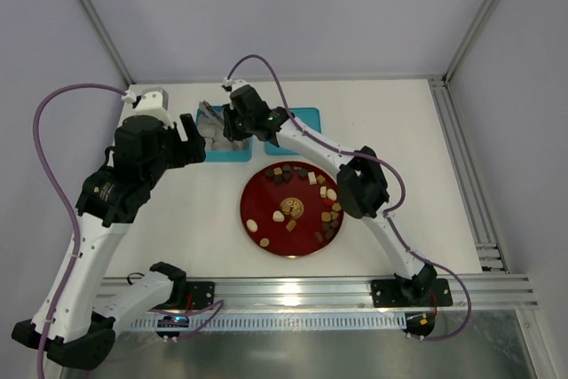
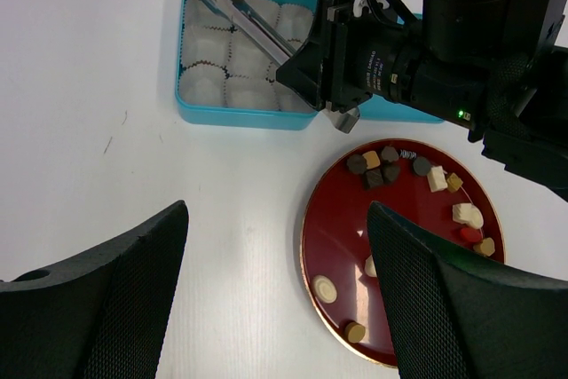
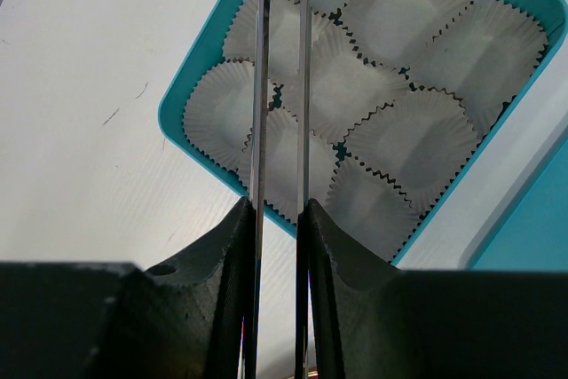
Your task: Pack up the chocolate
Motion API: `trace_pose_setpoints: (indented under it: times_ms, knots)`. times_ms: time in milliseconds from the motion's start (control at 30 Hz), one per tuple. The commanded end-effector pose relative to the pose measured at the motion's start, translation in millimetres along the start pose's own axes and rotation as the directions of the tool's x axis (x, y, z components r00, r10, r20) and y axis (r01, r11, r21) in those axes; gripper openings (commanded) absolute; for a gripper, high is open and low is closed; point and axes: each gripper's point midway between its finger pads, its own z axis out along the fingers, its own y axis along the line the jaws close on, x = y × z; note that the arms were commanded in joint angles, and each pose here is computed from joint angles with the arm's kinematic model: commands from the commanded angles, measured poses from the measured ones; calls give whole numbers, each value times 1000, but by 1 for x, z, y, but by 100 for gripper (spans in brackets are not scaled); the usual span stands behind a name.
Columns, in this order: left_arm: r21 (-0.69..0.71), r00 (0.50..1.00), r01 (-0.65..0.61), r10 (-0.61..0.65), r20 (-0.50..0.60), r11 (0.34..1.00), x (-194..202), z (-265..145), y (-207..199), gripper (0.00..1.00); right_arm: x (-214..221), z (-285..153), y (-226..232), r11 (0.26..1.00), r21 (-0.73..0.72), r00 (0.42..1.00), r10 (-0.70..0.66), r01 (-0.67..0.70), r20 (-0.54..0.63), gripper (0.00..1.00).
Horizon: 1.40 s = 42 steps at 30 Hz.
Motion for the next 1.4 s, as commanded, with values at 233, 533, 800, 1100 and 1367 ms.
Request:
trace_pose_setpoints:
  times_ms: [233,533,800,1100,1367]
  knots:
    - [8,1000,3,-4,4,1000,0,2,-1,80,-1,8,1,1000,11,1000,-6,6,30,15]
    - [9,1000,4,-4,6,1000,-1,2,-2,80,4,11,-1,1000,19,1000,-13,13,18,17]
    - [9,1000,3,-3,7,1000,-2,3,-2,80,-2,9,0,1000,19,999,-18,18,31,24]
    - [5,1000,0,0,9,1000,-2,4,-2,80,-14,5,4,1000,13,998,-22,21,58,32]
    - [1,1000,-4,4,7,1000,-1,5,-1,80,-24,0,8,1000,1,997,-24,24,78,39]
